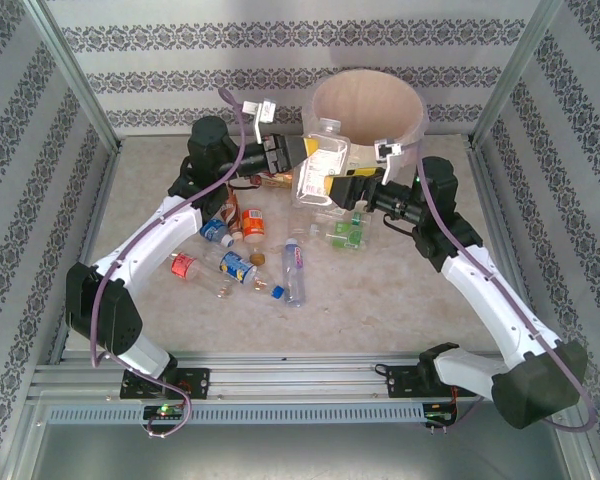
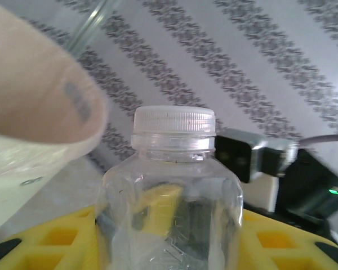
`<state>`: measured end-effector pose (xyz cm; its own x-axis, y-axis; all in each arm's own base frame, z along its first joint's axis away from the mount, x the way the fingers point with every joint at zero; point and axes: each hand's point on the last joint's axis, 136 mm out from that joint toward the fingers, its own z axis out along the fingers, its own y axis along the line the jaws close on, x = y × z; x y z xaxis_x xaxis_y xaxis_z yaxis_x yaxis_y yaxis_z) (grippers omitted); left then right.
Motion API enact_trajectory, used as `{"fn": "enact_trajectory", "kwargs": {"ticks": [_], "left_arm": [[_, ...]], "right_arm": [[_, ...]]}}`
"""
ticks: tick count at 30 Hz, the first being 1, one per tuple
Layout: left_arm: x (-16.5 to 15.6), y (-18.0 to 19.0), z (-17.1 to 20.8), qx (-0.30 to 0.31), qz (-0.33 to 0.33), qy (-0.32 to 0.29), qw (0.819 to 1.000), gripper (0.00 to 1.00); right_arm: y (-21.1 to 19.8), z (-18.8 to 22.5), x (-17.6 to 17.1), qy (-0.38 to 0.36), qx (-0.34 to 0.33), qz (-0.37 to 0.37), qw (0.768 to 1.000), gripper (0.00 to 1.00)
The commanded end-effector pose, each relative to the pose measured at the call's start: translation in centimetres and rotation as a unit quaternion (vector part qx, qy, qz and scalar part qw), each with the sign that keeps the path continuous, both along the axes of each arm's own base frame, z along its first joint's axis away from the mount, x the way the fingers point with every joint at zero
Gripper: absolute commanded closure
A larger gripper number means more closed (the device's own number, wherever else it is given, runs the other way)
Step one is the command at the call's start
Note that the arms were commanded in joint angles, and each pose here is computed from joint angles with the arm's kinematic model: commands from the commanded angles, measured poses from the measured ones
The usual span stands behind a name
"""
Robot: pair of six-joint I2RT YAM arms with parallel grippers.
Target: Put the plastic bottles in the bin
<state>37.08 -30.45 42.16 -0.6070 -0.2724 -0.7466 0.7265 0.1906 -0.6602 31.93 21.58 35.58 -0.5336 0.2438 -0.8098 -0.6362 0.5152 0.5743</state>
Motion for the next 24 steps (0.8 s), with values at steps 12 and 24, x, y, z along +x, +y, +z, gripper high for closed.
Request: {"fn": "enact_trajectory", "kwargs": {"ticks": [12,24], "left_arm": [[0.1,-0.5,2.8,-0.066,-0.042,-0.01,0.997,0.58],[2.6,-0.4,0.5,-0.056,-0.006,0.046,0.997,0.34]], "right_arm": [[3.2,5.0,-1.0,-0.006,0.078,0.131,0.988,0.24],[1.9,4.1,1.5,0.013,0.081,0.071,0.994,0.58]]}}
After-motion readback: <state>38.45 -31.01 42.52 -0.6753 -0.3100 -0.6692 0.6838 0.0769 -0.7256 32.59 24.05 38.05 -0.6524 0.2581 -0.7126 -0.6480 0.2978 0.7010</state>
